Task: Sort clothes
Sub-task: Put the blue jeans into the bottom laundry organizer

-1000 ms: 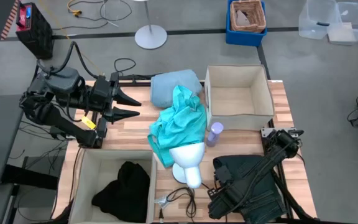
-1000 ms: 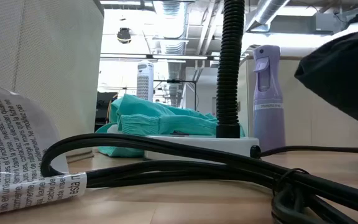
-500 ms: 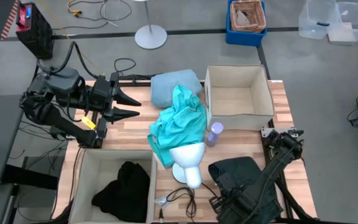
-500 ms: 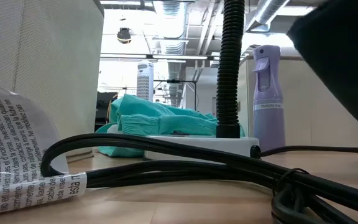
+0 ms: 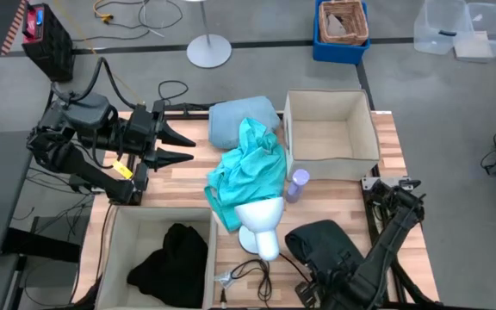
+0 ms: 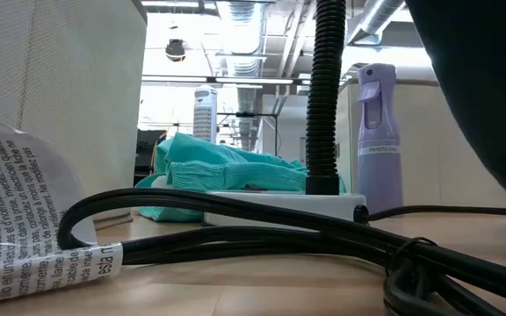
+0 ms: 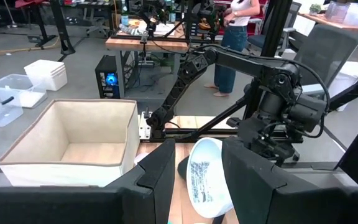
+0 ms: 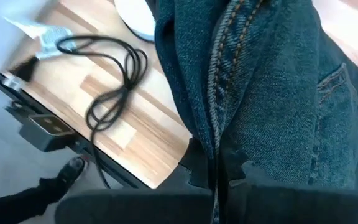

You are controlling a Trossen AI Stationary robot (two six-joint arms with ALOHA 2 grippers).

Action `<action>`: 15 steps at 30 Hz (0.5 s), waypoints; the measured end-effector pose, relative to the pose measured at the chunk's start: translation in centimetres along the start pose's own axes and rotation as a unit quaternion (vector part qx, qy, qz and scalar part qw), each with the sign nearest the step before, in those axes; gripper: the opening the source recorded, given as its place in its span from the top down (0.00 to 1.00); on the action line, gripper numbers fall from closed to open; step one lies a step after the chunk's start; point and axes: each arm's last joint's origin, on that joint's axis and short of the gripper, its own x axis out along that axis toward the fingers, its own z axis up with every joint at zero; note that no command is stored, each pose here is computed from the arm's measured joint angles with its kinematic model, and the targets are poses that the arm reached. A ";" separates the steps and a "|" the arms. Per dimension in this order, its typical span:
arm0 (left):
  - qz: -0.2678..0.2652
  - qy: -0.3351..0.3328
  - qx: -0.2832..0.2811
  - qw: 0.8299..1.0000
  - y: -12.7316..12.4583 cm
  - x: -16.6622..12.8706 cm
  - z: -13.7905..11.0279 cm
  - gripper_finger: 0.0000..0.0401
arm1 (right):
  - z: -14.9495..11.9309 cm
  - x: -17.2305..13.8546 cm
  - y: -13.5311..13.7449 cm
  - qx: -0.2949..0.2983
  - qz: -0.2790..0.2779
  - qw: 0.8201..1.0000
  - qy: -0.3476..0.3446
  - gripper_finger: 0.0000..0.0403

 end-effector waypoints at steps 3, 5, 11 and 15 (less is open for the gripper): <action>0.000 0.000 -0.001 1.000 0.0 0.0 0.0 0.69 | 0.1 -0.1 0.1 0.016 0.010 1.000 -0.021 1.00; 0.000 0.000 -0.002 1.000 0.0 0.0 0.0 0.69 | 0.4 0.0 0.1 0.027 0.012 0.999 -0.031 1.00; 0.000 0.000 -0.005 1.000 0.0 0.0 0.0 0.69 | 1.2 0.2 0.3 0.049 0.023 0.996 -0.074 1.00; 0.000 0.000 -0.005 1.000 0.0 0.0 0.0 0.69 | 1.4 0.3 0.4 0.051 0.026 0.994 -0.089 1.00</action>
